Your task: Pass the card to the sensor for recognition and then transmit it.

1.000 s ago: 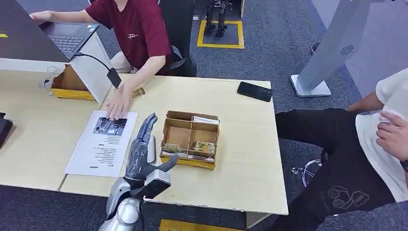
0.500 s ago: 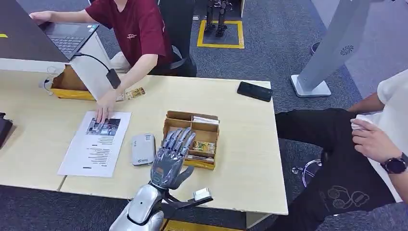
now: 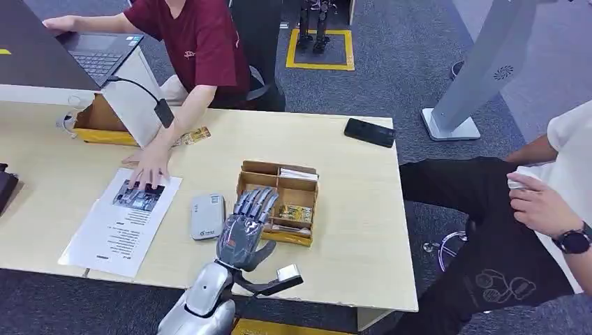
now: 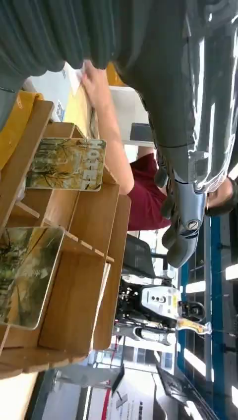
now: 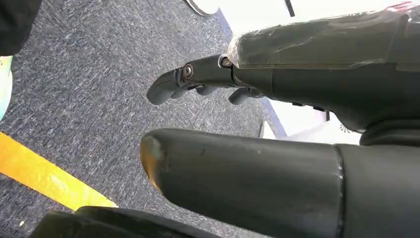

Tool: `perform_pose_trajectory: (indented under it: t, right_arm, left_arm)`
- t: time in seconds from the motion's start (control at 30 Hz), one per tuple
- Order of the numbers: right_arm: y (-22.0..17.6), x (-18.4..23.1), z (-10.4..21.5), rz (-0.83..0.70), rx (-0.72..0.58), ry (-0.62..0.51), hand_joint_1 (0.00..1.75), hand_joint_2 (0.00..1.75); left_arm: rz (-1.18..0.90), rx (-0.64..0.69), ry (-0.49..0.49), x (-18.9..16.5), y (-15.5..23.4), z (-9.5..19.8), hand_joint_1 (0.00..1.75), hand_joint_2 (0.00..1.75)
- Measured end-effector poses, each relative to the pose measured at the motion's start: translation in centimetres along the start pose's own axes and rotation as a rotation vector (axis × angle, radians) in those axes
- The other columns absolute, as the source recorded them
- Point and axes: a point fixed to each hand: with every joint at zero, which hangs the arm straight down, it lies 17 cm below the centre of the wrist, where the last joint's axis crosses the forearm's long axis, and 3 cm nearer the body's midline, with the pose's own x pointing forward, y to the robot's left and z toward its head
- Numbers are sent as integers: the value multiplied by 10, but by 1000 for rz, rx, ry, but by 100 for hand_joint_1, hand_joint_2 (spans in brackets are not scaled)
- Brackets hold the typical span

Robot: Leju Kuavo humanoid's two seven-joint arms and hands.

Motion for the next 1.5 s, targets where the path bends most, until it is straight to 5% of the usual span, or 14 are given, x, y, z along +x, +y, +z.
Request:
perform_pose_trajectory:
  t: [0.57,1.5]
  right_arm:
    - [0,0,0,0,0,0,0,0]
    - [-1,2,0,5,-6,-7,0,0]
  left_arm:
    - [26,58,91,-52,19,-7,0,175]
    - [4,15,103,-58,5,-2,0,175]
